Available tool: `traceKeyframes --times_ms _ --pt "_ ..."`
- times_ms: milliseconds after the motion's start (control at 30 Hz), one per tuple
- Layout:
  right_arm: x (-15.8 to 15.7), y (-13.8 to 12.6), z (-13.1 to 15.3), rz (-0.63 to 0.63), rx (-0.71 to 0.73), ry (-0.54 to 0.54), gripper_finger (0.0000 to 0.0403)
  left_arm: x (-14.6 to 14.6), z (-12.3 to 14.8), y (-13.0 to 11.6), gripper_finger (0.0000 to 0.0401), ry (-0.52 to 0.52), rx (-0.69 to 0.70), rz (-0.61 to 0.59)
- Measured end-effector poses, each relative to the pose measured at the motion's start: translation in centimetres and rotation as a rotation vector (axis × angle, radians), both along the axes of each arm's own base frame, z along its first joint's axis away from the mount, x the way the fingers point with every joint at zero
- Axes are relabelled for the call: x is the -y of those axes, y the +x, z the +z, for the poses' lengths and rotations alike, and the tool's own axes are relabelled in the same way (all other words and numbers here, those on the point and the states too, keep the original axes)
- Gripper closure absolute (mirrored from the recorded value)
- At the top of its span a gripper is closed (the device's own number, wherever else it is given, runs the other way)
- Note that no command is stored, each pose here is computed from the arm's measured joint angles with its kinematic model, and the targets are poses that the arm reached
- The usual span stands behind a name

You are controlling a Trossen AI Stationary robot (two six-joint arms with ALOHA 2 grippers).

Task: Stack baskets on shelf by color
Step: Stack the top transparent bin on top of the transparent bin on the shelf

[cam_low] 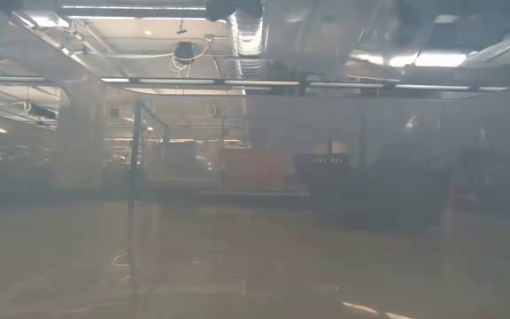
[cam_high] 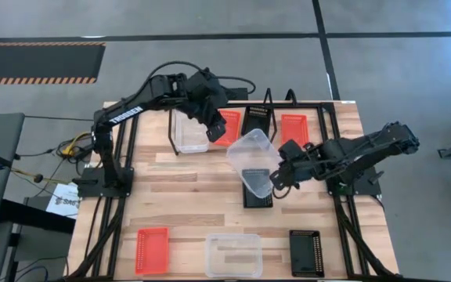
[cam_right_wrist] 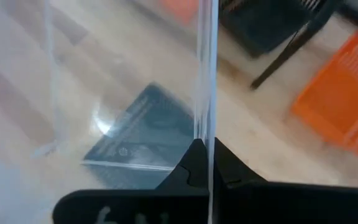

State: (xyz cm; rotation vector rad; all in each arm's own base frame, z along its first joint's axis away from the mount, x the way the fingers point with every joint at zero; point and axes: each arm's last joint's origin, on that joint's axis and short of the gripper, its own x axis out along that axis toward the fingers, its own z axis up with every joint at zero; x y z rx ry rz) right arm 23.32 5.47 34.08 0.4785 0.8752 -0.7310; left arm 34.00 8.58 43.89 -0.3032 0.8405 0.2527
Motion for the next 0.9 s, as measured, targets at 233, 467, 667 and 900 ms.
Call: traceKeyframes --times_ms 233,467,667,900 --pt "2.3 4.6 -2.0 0.100 -0.014 0.011 0.0403 0.1 -0.1 -0.1 0.0401 0.064 -0.040 0.061" --pt "3.5 7.1 -3.4 0.166 -0.009 0.049 0.0403 0.1 -1.2 -1.8 0.0401 0.119 -0.256 0.182" --pt "3.9 6.9 -2.8 0.175 0.023 0.032 0.0403 0.4 -1.3 -1.9 0.0389 0.059 -0.266 0.139" --pt "5.1 7.0 -1.9 0.168 0.077 -0.018 0.0403 0.2 -2.9 -0.4 0.0338 0.020 -0.307 0.124"
